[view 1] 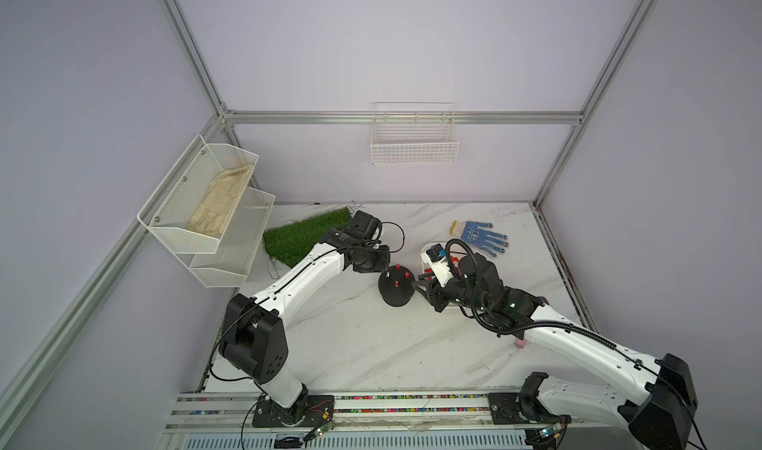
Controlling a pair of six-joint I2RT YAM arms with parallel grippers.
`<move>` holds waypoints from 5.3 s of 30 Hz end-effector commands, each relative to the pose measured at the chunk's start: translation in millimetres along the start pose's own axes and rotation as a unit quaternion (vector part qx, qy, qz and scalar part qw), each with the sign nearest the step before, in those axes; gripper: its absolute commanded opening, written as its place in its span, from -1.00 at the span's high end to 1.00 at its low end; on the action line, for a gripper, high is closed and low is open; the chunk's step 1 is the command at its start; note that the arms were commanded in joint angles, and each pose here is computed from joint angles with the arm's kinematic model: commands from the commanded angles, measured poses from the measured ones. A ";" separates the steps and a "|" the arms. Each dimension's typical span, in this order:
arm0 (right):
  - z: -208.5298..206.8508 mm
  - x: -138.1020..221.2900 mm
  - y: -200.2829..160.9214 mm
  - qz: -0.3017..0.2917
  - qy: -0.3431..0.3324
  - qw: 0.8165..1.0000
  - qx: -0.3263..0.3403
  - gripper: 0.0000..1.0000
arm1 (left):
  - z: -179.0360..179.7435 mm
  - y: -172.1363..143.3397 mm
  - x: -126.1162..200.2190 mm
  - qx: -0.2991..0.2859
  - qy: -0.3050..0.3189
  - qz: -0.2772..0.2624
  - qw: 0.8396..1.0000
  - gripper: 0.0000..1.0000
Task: Cover the protruding screws with screw protection sleeves
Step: Attach the screw protection sleeve to the screw, then reset both arms
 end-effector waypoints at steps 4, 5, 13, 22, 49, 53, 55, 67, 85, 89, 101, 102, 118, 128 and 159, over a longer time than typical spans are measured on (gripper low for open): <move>-1.0 4.2 7.2 -0.021 -0.001 1.000 0.004 0.37 | -7.7 2.4 -1.5 -0.002 -0.012 -0.005 1.000 0.72; -0.9 4.5 7.4 -0.021 0.000 1.000 0.005 0.37 | -7.3 1.7 -2.6 -0.001 -0.012 -0.003 1.000 0.72; -1.2 8.7 8.9 -0.024 -0.005 1.000 0.004 0.37 | -5.4 -3.4 -8.6 -0.004 -0.006 0.006 1.000 0.72; -0.3 9.6 8.2 -0.026 -0.002 1.000 0.006 0.37 | 0.7 -5.0 -9.0 -0.004 0.012 -0.001 1.000 0.72; 1.2 15.9 8.2 -0.033 0.000 0.999 0.005 0.37 | 6.7 -10.0 -22.1 -0.002 0.032 0.008 0.999 0.71; 1.3 17.6 9.0 -0.035 0.000 0.999 0.005 0.37 | 4.6 -9.0 -21.7 0.000 0.026 0.007 1.000 0.72; 1.1 17.6 9.2 -0.035 -0.001 0.999 0.006 0.37 | 4.0 -8.6 -21.2 -0.001 0.024 0.006 1.000 0.71; 0.6 16.5 9.0 -0.032 -0.002 0.999 0.008 0.37 | 1.5 -10.9 -27.1 -0.003 0.019 0.019 1.000 0.71; 0.3 17.7 8.7 -0.034 -0.005 0.999 0.011 0.37 | -0.1 -20.2 -27.8 -0.043 0.075 0.004 0.996 0.70; 0.6 17.3 7.7 -0.033 -0.004 0.999 0.010 0.37 | 0.8 -21.8 -29.6 -0.044 0.079 0.006 0.996 0.70; 0.8 19.3 7.4 -0.036 -0.004 0.999 0.007 0.37 | -5.4 -18.5 -25.1 -0.045 0.065 0.002 0.997 0.47; 0.6 19.6 7.5 -0.036 -0.005 0.999 0.007 0.37 | -7.4 -17.3 -22.4 -0.047 0.061 -0.002 0.997 0.47; 1.0 23.3 7.1 -0.041 -0.007 0.999 -0.003 0.36 | -15.5 -15.0 2.4 -0.043 0.035 -0.028 0.998 0.45; -13.1 25.8 10.3 -0.045 -0.032 0.998 -0.033 0.10 | -18.7 -11.6 62.6 -0.042 0.013 -0.112 0.993 0.06; -243.1 57.0 -105.0 0.001 -0.608 0.773 -0.181 -0.94 | 228.1 26.6 91.9 0.079 0.307 -0.450 0.835 -1.00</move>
Point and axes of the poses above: each gripper's point midway between its finger pads, its own x axis back along the fingers, its own z axis along the line the jaws close on, y = z × x, the point moved 7 cm from there along x, back along the fingers, and after that the axes turned 10 degrees about x, right-handed, at the moved point
